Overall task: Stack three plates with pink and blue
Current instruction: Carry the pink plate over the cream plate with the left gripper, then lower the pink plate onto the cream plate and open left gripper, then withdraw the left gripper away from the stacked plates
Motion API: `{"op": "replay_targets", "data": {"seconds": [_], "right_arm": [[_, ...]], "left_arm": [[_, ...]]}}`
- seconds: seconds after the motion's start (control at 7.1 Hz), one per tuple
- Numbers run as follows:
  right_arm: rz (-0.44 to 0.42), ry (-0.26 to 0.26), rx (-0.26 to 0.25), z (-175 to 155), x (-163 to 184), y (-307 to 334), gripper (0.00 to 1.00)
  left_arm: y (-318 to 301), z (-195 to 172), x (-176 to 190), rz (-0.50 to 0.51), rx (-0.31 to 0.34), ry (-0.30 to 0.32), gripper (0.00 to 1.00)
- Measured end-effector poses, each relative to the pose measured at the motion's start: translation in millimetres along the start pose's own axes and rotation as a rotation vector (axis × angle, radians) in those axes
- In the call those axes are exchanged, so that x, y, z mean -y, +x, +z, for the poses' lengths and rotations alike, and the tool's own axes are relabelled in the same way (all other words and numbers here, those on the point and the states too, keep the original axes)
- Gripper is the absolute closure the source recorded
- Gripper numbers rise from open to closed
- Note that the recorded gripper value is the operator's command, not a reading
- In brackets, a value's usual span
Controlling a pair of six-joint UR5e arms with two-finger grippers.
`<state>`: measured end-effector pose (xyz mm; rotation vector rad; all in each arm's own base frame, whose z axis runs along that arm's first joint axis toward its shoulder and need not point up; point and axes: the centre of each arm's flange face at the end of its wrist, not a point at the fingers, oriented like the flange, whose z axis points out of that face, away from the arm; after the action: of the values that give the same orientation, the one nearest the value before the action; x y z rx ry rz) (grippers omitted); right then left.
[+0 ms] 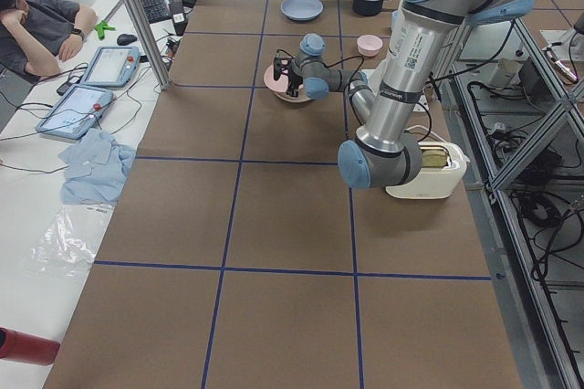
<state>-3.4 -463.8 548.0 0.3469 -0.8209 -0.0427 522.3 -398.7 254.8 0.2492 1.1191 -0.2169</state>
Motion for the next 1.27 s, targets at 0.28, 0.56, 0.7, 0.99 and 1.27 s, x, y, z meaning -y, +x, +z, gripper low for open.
{"op": "replay_targets", "data": {"seconds": [0.28, 0.56, 0.7, 0.99, 1.27], "right_arm": [[0.001, -0.001, 0.000, 0, 0, 0, 0.00], [0.001, -0.002, 0.000, 0, 0, 0, 0.00], [0.001, -0.002, 0.000, 0, 0, 0, 0.00], [0.001, -0.002, 0.000, 0, 0, 0, 0.00], [0.002, -0.002, 0.000, 0, -1, 0, 0.00]], "left_arm": [[-1, -1, -3, 0.006, 0.001, 0.006, 1.00], [0, 3, -14, 0.016, 0.003, 0.002, 1.00], [0, 5, -20, 0.021, 0.005, 0.000, 0.21], [1, 6, -26, 0.027, 0.005, 0.000, 0.00], [0, -4, -25, 0.051, -0.006, 0.007, 0.00]]}}
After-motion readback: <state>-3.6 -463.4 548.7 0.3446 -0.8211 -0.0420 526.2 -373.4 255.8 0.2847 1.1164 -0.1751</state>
